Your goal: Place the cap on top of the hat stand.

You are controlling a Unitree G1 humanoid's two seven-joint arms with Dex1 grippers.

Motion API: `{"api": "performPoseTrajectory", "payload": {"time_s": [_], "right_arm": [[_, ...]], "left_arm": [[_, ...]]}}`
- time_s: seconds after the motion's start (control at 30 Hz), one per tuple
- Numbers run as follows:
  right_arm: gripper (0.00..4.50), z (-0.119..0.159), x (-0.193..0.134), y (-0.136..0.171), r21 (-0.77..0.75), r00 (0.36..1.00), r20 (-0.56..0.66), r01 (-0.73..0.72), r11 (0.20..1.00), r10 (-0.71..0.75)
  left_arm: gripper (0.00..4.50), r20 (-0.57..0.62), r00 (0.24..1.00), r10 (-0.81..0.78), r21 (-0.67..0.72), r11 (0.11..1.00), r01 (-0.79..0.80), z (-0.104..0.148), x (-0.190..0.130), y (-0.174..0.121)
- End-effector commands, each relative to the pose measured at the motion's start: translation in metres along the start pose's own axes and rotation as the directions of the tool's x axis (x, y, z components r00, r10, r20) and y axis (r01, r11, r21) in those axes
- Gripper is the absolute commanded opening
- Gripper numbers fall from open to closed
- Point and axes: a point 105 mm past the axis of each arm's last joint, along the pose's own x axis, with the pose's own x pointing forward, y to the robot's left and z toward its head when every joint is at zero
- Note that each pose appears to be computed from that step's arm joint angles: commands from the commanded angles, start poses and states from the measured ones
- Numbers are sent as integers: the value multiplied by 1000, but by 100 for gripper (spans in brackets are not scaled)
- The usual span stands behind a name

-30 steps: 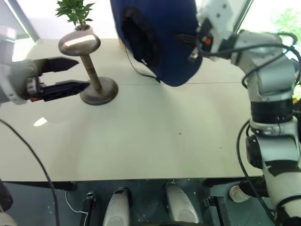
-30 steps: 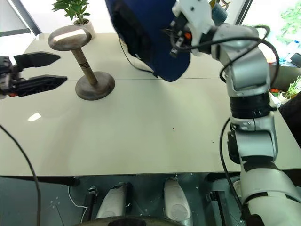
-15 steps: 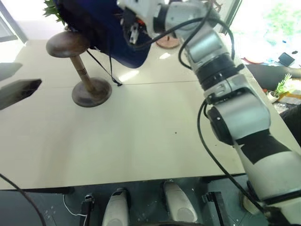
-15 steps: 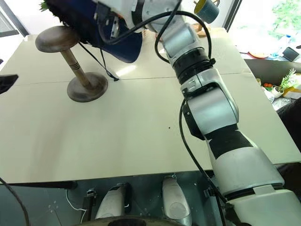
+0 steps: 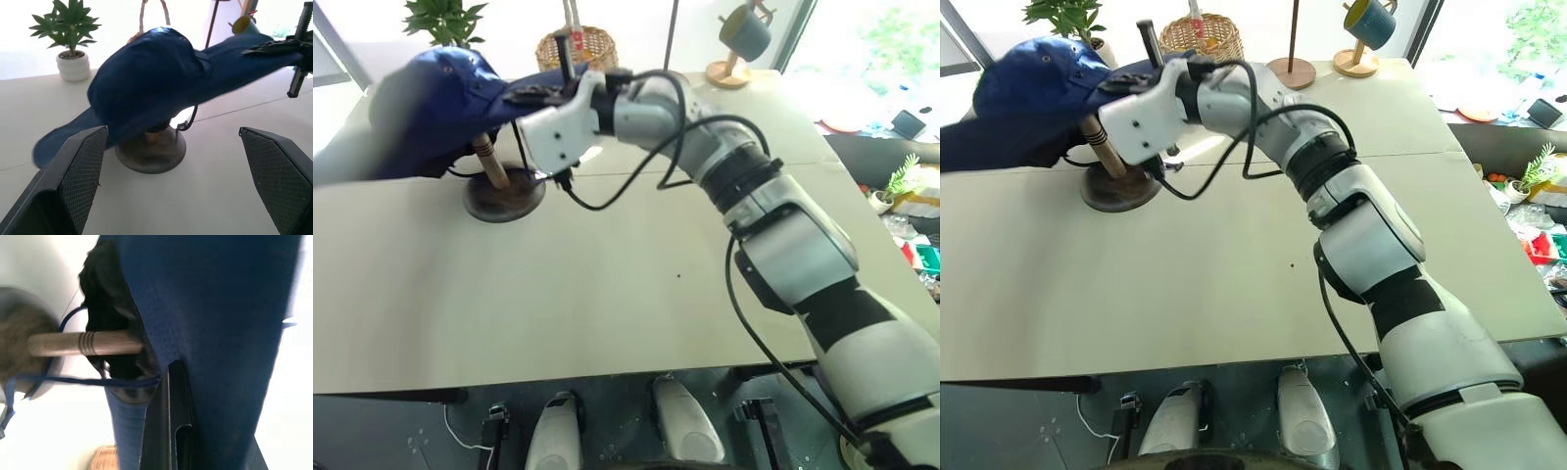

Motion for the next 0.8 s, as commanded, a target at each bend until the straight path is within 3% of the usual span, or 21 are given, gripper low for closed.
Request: {"api": "performPoseTrajectory", "payload": {"time_s": [0.03, 0.23, 0.37, 0.47, 0.7, 0.8], "right_arm": [[6, 20, -1, 5, -84, 995, 89, 44, 995, -36], [6, 23, -6, 55, -43, 997, 76, -21, 999, 24], [6, 17, -6, 64, 24, 999, 39, -18, 1000, 17], [91, 16, -5, 57, 69, 999, 33, 0, 998, -2], [441, 20, -12, 47, 42, 999, 51, 1, 999, -3], [441, 20, -28, 51, 47, 998, 61, -35, 998, 32]], "left_arm": [[450, 41, 999, 18, 61, 998, -21, 17, -11, 2], [450, 33, 999, 14, 71, 997, -16, 16, -7, 4], [450, 30, 1000, 0, 73, 997, -2, 16, -1, 3], [450, 25, 1000, -11, 76, 997, 9, 15, 2, 2], [450, 10, 999, -41, 72, 997, 40, 10, 11, -1], [450, -12, 998, -55, 70, 996, 55, 4, 14, -3]]}}
